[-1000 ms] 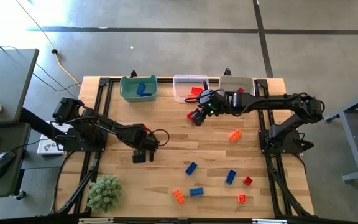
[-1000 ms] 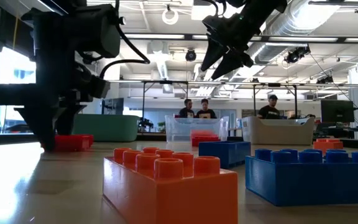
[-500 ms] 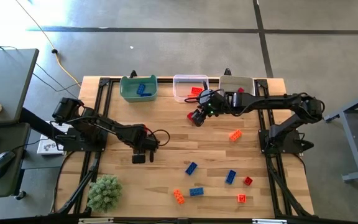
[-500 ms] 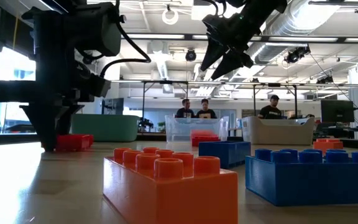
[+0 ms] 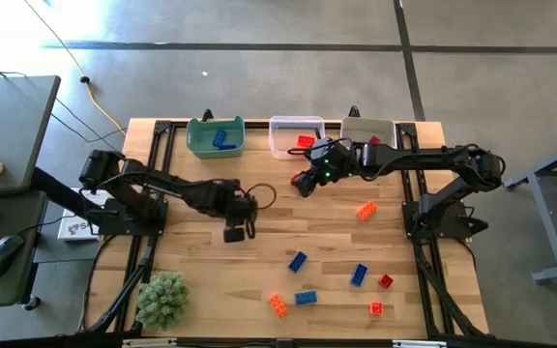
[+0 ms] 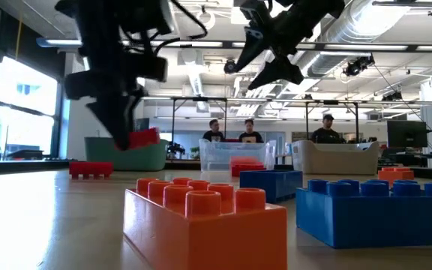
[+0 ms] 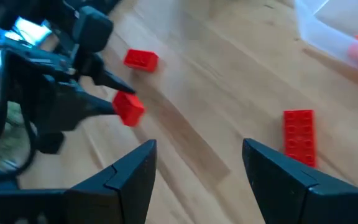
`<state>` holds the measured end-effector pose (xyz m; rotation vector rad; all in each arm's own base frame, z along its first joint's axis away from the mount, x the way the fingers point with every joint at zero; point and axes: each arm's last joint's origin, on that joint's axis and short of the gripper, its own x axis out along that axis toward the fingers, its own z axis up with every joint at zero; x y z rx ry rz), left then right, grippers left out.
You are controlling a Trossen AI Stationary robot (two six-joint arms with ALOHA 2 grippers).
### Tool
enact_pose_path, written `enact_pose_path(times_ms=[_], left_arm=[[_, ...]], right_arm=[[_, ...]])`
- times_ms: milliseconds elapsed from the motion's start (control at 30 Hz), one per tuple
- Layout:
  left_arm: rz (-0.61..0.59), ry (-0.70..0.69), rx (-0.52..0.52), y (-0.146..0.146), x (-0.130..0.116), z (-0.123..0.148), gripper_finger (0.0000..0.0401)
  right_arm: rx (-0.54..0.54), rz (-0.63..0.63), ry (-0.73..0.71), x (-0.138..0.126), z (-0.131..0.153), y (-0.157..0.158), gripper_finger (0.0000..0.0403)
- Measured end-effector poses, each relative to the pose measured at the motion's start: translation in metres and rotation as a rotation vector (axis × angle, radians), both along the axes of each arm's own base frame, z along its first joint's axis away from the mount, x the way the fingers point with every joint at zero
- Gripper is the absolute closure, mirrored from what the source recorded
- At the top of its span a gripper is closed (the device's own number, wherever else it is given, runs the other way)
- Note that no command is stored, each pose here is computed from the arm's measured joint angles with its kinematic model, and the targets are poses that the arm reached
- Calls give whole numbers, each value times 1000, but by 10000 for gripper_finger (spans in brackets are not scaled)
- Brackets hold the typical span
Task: Sort & place blocks by color
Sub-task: Put the red game piece into the gray bin
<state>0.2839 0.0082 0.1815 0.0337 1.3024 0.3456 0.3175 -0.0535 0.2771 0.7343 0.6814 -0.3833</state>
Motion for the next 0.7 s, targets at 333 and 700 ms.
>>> enact_pose_path(times_ms=[333, 700], left_arm=[[-58, -159, 84, 29, 27, 42, 297], [-194, -250, 225, 47, 45, 86, 297]], right_arm=[[99, -50, -82, 5, 5, 0, 176], [114, -3, -114, 6, 7, -2, 176]])
